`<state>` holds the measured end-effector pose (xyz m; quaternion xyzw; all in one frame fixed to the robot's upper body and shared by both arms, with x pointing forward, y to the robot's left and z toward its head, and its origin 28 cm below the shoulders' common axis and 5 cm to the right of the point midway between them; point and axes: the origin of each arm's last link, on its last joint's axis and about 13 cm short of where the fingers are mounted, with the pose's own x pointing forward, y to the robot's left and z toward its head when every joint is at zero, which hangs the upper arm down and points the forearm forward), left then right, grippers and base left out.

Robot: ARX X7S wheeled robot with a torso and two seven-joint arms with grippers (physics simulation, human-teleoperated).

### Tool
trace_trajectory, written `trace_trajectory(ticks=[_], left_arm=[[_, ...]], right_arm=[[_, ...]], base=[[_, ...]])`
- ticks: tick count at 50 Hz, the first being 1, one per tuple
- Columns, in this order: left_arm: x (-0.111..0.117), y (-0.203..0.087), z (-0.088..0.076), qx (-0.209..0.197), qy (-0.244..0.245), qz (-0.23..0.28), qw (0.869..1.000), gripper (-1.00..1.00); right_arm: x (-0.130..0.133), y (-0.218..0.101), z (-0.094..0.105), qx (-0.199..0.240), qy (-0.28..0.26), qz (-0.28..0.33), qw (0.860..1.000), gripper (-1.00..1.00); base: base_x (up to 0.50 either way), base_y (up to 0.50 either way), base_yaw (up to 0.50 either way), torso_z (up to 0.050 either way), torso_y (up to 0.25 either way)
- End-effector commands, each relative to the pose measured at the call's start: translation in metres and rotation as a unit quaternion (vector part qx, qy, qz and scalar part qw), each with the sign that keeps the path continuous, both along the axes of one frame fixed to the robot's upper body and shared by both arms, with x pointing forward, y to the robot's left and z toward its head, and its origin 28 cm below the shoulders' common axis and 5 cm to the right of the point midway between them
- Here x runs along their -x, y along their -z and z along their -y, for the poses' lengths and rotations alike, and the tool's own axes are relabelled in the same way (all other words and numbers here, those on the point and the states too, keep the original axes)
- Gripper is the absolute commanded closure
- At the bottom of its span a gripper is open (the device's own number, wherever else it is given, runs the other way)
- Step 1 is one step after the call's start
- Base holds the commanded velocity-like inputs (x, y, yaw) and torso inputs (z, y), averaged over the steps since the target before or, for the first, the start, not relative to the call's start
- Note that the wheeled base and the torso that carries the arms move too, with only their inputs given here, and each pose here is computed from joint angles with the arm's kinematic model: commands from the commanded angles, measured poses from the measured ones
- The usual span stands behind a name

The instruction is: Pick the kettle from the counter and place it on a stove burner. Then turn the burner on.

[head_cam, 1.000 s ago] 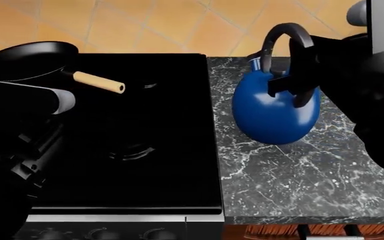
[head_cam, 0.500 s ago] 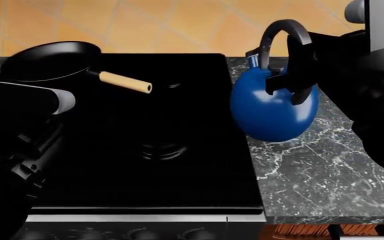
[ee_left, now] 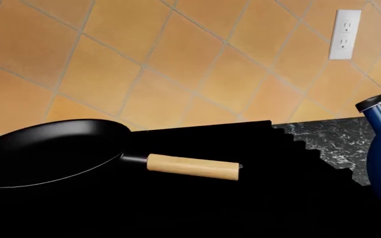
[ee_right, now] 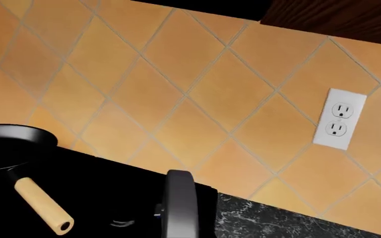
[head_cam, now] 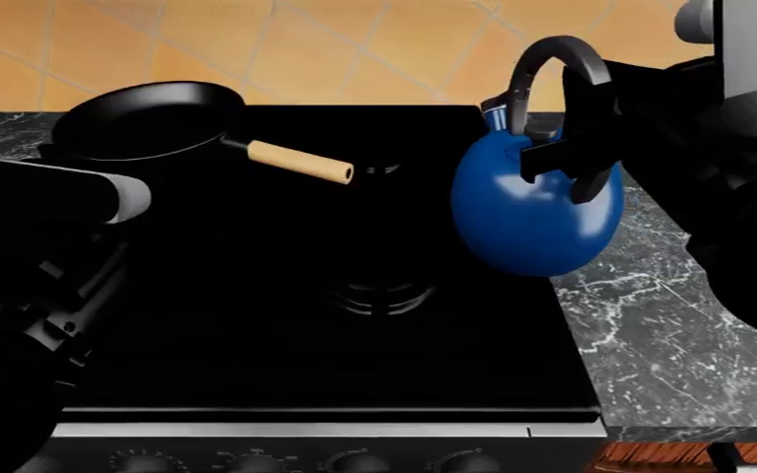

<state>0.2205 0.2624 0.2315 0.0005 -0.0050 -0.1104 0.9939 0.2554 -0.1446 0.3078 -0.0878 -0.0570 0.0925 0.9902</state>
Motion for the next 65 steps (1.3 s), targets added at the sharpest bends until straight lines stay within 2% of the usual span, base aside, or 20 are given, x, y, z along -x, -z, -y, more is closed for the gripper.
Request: trace_trajectory(ticks=[1, 36, 41, 54, 65], left_arm=[[-0.001, 0.001, 0.000, 0.000, 0.000, 0.000, 1.000, -1.00], [-0.001, -0.001, 0.001, -0.002, 0.001, -0.001, 1.000, -1.00], [-0.001, 0.000, 0.001, -0.003, 0.001, -0.001, 1.000, -1.00], [-0.002, 0.003, 0.002, -0.002, 0.002, -0.003, 1.000, -1.00], [-0.002, 0.004, 0.000, -0.003, -0.001, -0.003, 1.000, -1.00]], right_arm=[[0.000, -0.007, 0.003, -0.002, 0.019, 0.027, 0.999, 1.00], [-0.004, -0.008, 0.000, -0.007, 0.012, 0.037, 0.999, 1.00], [-0.007, -0.001, -0.004, 0.012, 0.006, 0.041, 0.999, 1.00], [-0.013, -0.003, -0.024, 0.039, -0.018, 0.106, 0.993, 1.00], [-0.026, 0.004, -0.028, 0.030, -0.013, 0.101, 0.994, 1.00]], base=[[0.00, 0.23, 0.00, 0.000, 0.000], [0.00, 0.16, 0.00, 0.000, 0.001], [0.00, 0.00, 0.00, 0.000, 0.000], [0.00, 0.00, 0.00, 0.001, 0.002], [0.00, 0.00, 0.00, 0.000, 0.001]])
